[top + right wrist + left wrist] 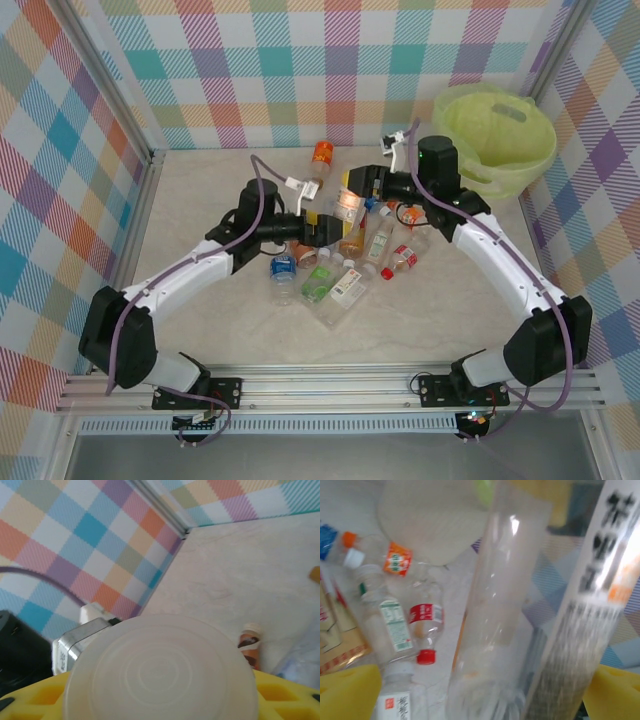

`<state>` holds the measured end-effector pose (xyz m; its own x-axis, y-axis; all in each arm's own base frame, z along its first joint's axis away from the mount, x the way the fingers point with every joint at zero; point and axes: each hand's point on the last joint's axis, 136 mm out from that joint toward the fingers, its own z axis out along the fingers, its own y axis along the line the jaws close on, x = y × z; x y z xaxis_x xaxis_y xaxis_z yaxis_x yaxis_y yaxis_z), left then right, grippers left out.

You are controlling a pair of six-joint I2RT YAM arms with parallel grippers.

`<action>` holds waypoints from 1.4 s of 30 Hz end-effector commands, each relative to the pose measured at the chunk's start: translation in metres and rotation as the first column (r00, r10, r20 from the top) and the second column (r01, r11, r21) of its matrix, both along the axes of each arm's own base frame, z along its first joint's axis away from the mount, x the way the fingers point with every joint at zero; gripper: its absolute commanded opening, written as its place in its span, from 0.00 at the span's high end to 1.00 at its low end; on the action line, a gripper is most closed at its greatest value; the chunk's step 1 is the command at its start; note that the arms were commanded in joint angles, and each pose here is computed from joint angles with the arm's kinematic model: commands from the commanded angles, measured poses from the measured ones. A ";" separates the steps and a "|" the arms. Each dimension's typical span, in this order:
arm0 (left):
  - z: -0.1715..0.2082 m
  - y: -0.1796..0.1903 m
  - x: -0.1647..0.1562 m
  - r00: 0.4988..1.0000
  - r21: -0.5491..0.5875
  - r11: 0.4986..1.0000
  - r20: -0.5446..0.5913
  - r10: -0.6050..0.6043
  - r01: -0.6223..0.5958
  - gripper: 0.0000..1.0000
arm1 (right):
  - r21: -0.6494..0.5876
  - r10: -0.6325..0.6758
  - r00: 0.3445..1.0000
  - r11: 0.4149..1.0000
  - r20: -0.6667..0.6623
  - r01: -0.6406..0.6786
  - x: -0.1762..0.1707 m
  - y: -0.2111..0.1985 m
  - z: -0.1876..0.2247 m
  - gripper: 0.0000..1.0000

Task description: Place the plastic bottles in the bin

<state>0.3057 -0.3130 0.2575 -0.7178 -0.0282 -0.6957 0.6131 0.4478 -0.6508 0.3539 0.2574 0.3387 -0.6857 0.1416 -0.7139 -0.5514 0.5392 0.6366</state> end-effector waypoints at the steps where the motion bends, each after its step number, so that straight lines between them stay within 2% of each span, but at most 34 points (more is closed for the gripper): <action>1: -0.008 0.048 0.028 0.937 0.061 0.936 0.051 0.345 -0.348 0.00 | -0.131 -0.117 0.973 0.981 0.199 0.144 0.014 -0.028 0.041 0.52; 4: -0.022 0.083 0.030 0.863 0.107 0.856 0.069 0.501 -0.506 0.00 | -0.182 -0.256 0.907 0.927 0.334 0.328 0.036 -0.060 0.069 0.52; 7: -0.034 0.112 0.025 0.797 0.138 0.785 0.078 0.599 -0.603 0.00 | -0.168 -0.387 0.795 0.844 0.467 0.510 0.055 -0.097 0.106 0.52; 11: -0.049 0.141 0.015 0.735 0.146 0.722 0.062 0.675 -0.676 0.00 | -0.072 -0.544 0.574 0.685 0.611 0.725 0.073 -0.154 0.152 0.51; 13: -0.055 0.152 0.011 0.711 0.153 0.699 0.046 0.701 -0.699 0.00 | -0.028 -0.591 0.484 0.615 0.646 0.788 0.078 -0.176 0.166 0.51; 15: -0.067 0.168 0.008 0.657 0.192 0.642 0.018 0.754 -0.742 0.00 | 0.016 -0.636 0.386 0.531 0.668 0.847 0.083 -0.203 0.176 0.50; 17: -0.081 0.186 0.005 0.587 0.245 0.573 -0.017 0.809 -0.782 0.00 | 0.039 -0.668 0.316 0.459 0.674 0.887 0.090 -0.227 0.177 0.50; 19: -0.089 0.192 0.003 0.563 0.261 0.554 -0.046 0.825 -0.791 0.00 | 0.045 -0.691 0.249 0.378 0.678 0.925 0.099 -0.252 0.173 0.50; 22: -0.097 0.194 0.001 0.553 0.266 0.552 -0.081 0.829 -0.790 0.00 | 0.026 -0.693 0.166 0.258 0.701 0.966 0.110 -0.283 0.162 0.49; 23: -0.099 0.195 0.001 0.548 0.267 0.550 -0.087 0.832 -0.791 0.00 | 0.004 -0.691 0.157 0.225 0.706 0.974 0.115 -0.293 0.154 0.49; 25: -0.102 0.197 0.001 0.540 0.273 0.543 -0.092 0.836 -0.794 0.00 | -0.048 -0.711 0.180 0.202 0.680 0.978 0.129 -0.307 0.130 0.49; 26: -0.103 0.198 0.001 0.537 0.276 0.541 -0.096 0.838 -0.795 0.00 | -0.088 -0.726 0.216 0.211 0.652 0.974 0.137 -0.312 0.113 0.49; 30: -0.109 0.199 0.001 0.531 0.297 0.540 -0.117 0.839 -0.788 0.00 | -0.267 -0.767 0.428 0.338 0.478 0.903 0.171 -0.312 0.046 0.47; 32: -0.112 0.199 -0.001 0.535 0.313 0.545 -0.125 0.835 -0.778 0.00 | -0.311 -0.765 0.505 0.405 0.399 0.860 0.181 -0.306 0.024 0.46; 34: -0.116 0.200 -0.003 0.534 0.330 0.545 -0.131 0.835 -0.771 0.00 | -0.327 -0.764 0.553 0.456 0.333 0.828 0.187 -0.303 0.010 0.45; 37: -0.123 0.201 -0.006 0.534 0.353 0.548 -0.145 0.833 -0.759 0.00 | -0.366 -0.763 0.609 0.515 0.215 0.775 0.191 -0.299 -0.014 0.42; 42: -0.135 0.197 -0.008 0.543 0.391 0.565 -0.178 0.821 -0.726 0.00 | -0.421 -0.784 0.606 0.509 0.135 0.751 0.193 -0.301 -0.036 0.34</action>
<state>0.3022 -0.1164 0.1341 -0.6284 -0.5453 -0.5548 -0.2376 0.8136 -0.5307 0.5542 -0.0515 0.2948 -0.4724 0.3048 -0.8270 0.2415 0.9471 0.2112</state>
